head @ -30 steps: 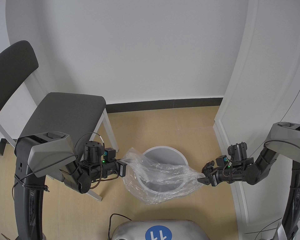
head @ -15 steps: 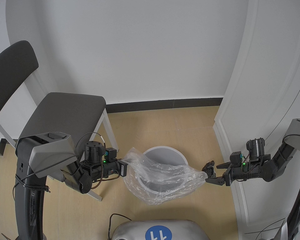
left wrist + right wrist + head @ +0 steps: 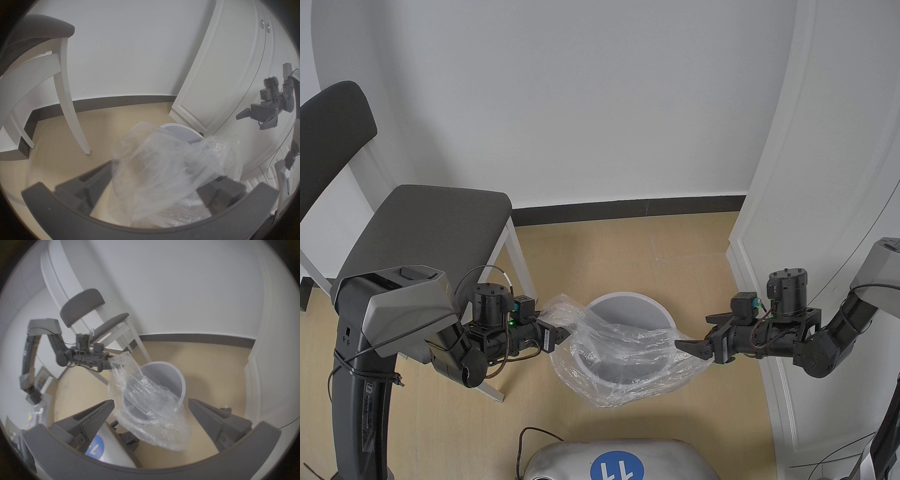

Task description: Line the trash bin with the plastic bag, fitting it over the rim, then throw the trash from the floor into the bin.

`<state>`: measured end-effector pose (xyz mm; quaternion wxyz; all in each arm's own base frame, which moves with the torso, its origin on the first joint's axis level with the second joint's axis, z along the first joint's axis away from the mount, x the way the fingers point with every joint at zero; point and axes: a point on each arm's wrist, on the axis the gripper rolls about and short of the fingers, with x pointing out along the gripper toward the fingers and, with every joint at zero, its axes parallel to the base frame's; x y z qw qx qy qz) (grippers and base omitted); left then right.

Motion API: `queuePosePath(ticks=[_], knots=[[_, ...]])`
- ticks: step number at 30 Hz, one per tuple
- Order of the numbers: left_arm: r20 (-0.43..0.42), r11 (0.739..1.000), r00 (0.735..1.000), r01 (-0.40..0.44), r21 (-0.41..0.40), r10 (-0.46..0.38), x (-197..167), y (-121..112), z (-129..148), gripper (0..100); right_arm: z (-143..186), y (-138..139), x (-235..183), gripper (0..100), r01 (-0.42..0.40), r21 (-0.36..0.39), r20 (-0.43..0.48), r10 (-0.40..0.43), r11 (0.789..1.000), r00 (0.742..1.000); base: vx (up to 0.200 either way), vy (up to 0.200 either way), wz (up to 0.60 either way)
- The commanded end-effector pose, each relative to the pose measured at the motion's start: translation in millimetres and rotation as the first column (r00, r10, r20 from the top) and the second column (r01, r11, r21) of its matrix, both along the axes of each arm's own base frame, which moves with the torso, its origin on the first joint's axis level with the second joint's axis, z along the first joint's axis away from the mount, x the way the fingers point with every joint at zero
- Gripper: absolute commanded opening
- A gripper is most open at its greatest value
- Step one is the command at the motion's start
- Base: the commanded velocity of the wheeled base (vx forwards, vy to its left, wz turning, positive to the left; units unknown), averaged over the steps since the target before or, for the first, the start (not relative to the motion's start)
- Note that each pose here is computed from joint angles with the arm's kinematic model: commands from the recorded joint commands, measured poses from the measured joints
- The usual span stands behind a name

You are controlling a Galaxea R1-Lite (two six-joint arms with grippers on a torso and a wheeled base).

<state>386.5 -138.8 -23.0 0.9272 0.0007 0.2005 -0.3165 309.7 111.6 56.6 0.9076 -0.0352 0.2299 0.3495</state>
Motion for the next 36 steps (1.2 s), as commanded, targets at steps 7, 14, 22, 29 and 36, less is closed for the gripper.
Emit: queuePosePath(ticks=[7, 14, 22, 29, 36], knots=[[-0.010, 1.000, 1.000, 0.009, 0.008, -0.009, -14, 5, 15, 100, 38, 113, 0, 100, -0.195, -0.374, 0.108, 0.251, 0.907, 0.962, 0.000, 0.000, 0.00], [-0.016, 1.000, 1.000, 0.021, 0.006, -0.021, -22, 7, 32, 100, 5, 128, 1, 100, -0.273, -0.568, 0.106, 0.398, 0.776, 0.911, 0.000, 0.000, 0.00], [-0.010, 1.000, 1.000, 0.020, 0.004, -0.020, -22, 8, 36, 100, -29, 145, 15, 100, -0.301, -0.586, 0.064, 0.412, 0.753, 0.909, 0.000, 0.000, 0.00], [-0.013, 1.000, 1.000, 0.021, 0.005, -0.021, -23, 7, 34, 100, -59, 147, 39, 100, -0.264, -0.607, 0.045, 0.363, 0.750, 0.931, 0.000, 0.000, 0.00], [-0.017, 1.000, 1.000, 0.021, 0.007, -0.021, -22, 7, 32, 100, -74, 142, 60, 100, -0.228, -0.605, 0.057, 0.327, 0.763, 0.943, 0.000, 0.000, 0.00]])
